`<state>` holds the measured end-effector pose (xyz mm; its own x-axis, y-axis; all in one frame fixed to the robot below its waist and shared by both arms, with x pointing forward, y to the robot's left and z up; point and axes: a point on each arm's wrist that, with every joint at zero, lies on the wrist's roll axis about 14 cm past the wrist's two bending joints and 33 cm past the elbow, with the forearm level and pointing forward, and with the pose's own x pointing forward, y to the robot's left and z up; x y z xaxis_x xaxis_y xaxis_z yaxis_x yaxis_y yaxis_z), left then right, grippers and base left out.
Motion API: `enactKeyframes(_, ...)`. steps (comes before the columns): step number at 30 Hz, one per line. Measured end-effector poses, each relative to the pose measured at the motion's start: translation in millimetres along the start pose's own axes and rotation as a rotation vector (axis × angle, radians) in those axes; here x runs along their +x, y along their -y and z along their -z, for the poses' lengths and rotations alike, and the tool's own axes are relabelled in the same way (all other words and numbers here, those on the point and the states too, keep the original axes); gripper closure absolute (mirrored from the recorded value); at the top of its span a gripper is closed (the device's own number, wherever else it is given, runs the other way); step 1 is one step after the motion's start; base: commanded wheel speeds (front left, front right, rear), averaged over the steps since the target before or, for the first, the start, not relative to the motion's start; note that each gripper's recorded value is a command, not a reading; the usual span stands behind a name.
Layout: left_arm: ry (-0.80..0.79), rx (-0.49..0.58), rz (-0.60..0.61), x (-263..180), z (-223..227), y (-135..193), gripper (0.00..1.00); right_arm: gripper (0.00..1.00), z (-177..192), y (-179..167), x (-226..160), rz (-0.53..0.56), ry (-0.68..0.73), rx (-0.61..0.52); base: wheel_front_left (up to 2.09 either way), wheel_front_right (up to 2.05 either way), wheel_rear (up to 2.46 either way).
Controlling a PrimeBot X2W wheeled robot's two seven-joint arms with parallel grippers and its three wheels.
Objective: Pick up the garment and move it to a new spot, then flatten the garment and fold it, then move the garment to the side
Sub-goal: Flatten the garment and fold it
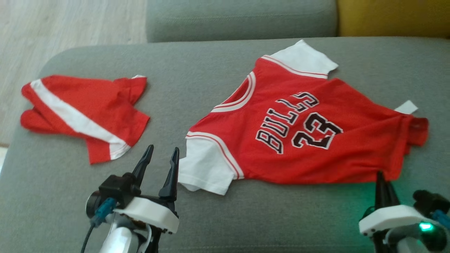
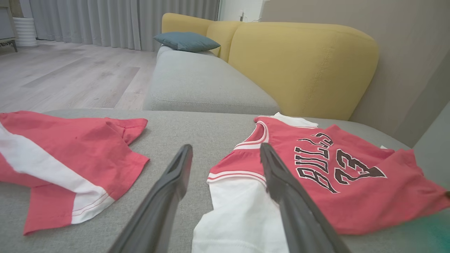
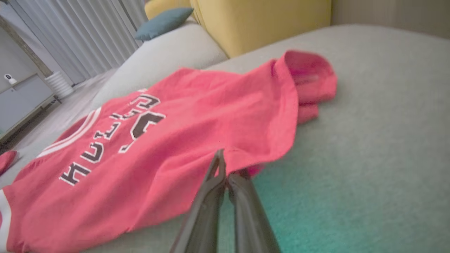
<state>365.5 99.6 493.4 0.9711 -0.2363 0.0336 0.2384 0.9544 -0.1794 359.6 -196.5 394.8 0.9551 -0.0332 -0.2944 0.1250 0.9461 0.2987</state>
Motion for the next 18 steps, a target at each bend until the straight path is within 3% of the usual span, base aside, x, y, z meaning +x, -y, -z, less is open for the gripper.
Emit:
enactKeyframes(8, -0.002, -0.002, 0.049, -4.8, 1.3, 18.7, 0.00, 1.00, -37.7, 15.6, -34.5, 0.023, 0.113, -0.043, 0.00, 0.00, 0.00)
enactKeyframes(12, 0.014, -0.001, 0.065, -2.8, -4.1, 24.4, 0.00, 1.00, -46.8, 20.1, -51.7, 0.031, 0.117, -0.057, 0.00, 0.00, 0.00)
enactKeyframes(18, 0.011, -0.008, 0.032, -9.0, -2.9, 15.1, 0.00, 1.00, -50.8, 14.5, -38.1, 0.022, 0.032, -0.145, 0.00, 0.00, 0.00)
